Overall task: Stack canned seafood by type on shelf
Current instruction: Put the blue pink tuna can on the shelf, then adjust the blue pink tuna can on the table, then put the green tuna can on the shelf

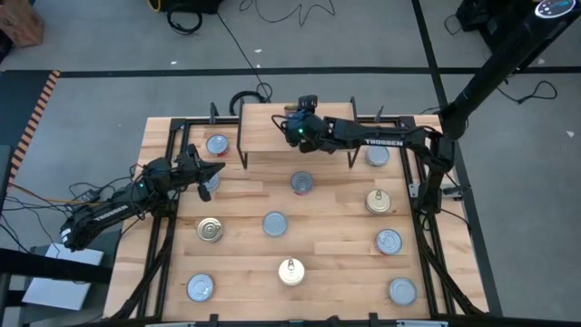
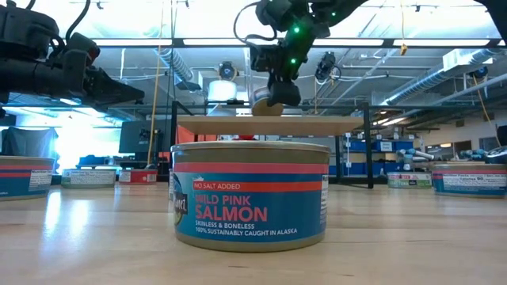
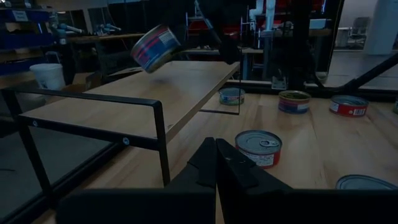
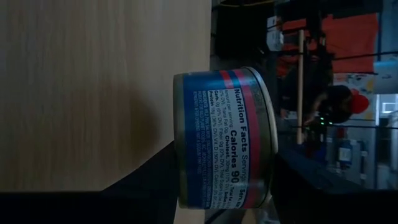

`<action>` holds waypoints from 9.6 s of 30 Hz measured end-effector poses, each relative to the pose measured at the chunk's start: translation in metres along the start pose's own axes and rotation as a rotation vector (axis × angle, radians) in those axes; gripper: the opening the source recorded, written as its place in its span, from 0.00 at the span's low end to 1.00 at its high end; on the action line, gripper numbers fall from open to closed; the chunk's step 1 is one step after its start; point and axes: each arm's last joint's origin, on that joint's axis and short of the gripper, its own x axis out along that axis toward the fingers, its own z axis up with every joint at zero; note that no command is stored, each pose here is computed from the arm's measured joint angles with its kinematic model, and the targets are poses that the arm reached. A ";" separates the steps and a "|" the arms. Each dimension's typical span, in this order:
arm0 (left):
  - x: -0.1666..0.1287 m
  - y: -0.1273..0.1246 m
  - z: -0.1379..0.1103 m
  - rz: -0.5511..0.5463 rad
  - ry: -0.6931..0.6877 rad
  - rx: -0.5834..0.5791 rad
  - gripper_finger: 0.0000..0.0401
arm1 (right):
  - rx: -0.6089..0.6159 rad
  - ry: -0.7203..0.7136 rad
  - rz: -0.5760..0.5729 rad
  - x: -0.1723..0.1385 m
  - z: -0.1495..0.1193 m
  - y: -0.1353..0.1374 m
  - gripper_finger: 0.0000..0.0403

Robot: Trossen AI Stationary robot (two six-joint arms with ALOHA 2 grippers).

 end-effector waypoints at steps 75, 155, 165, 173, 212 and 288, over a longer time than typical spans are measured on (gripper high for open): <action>0.000 -0.003 0.001 -0.117 -0.018 -0.022 0.01 | 0.397 -0.259 0.520 -0.066 0.007 0.071 0.04; 0.045 -0.068 0.066 -0.512 0.416 0.022 0.01 | 0.644 -0.683 0.607 -0.111 -0.101 0.206 0.02; 0.044 -0.086 0.060 -0.528 0.660 -0.036 0.01 | 0.657 -0.678 0.613 -0.111 -0.101 0.206 0.02; 0.034 -0.099 0.048 -0.526 0.814 -0.072 0.01 | 0.664 -0.676 0.616 -0.111 -0.101 0.206 0.02; 0.016 -0.112 0.028 -0.321 1.274 0.085 0.01 | 0.679 -0.671 0.620 -0.111 -0.101 0.206 0.02; 0.134 -0.183 0.031 -0.555 0.855 0.225 0.02 | 0.674 -0.627 0.606 -0.109 -0.103 0.208 0.02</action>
